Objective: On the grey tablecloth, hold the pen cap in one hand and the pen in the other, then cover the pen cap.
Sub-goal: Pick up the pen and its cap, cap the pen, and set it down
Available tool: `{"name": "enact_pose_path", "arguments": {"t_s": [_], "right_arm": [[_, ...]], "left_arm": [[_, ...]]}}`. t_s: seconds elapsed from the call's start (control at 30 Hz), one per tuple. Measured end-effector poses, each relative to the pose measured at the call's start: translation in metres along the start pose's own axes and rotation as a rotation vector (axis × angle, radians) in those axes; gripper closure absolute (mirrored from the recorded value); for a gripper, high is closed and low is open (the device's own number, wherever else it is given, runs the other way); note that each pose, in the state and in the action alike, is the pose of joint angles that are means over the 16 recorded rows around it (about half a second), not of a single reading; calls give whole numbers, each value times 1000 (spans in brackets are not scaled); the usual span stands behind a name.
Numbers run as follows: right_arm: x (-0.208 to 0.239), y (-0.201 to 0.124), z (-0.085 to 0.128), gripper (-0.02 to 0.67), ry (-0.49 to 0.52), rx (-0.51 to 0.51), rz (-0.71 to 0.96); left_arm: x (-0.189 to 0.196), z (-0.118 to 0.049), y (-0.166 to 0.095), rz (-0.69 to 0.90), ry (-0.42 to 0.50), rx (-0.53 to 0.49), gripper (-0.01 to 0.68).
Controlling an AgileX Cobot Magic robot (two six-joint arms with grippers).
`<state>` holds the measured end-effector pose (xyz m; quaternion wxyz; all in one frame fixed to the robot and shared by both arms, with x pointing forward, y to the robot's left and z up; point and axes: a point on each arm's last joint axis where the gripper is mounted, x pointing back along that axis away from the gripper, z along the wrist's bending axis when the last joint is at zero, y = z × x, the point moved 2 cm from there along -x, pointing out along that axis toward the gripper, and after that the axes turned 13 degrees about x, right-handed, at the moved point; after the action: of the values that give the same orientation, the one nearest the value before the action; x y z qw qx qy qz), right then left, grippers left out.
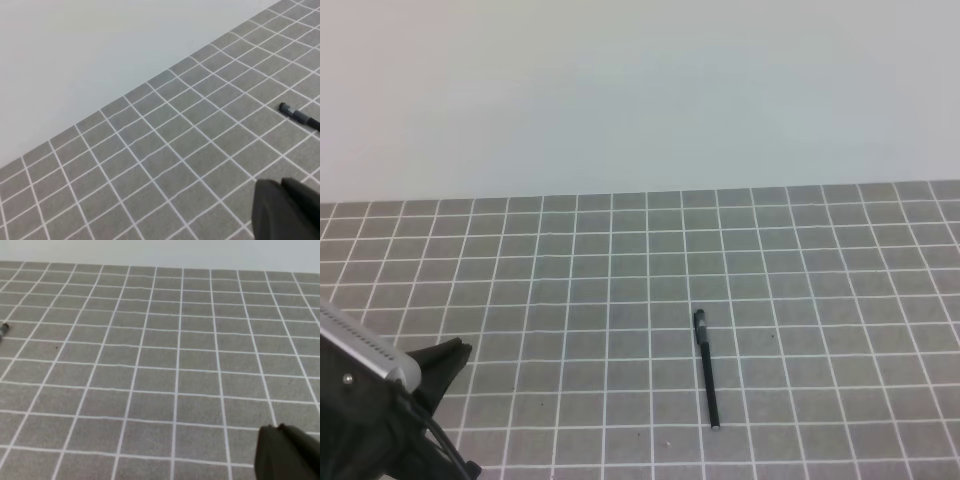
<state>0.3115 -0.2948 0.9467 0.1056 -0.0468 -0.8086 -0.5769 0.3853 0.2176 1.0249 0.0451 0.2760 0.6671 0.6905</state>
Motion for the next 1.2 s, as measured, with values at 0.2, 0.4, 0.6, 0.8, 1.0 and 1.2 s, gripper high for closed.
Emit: {"name": "enact_pose_path", "arguments": {"t_s": [0.2, 0.4, 0.6, 0.8, 1.0, 1.2], "right_arm": [[0, 0, 0, 649, 0, 0, 0], [0, 0, 0, 650, 0, 0, 0], [0, -1, 0, 651, 1, 0, 3], [0, -1, 0, 652, 1, -1, 3], [0, -1, 0, 652, 1, -3, 3], [0, -1, 0, 652, 1, -4, 2]], "left_arm": [[10, 1, -2, -39, -3, 4, 674], [29, 4, -10, -109, -7, 10, 673], [50, 8, -23, -204, -4, 40, 673], [66, 16, -29, -306, 34, 135, 673], [77, 21, -28, -392, 75, 214, 674], [83, 23, -26, -441, 90, 280, 674]]}}
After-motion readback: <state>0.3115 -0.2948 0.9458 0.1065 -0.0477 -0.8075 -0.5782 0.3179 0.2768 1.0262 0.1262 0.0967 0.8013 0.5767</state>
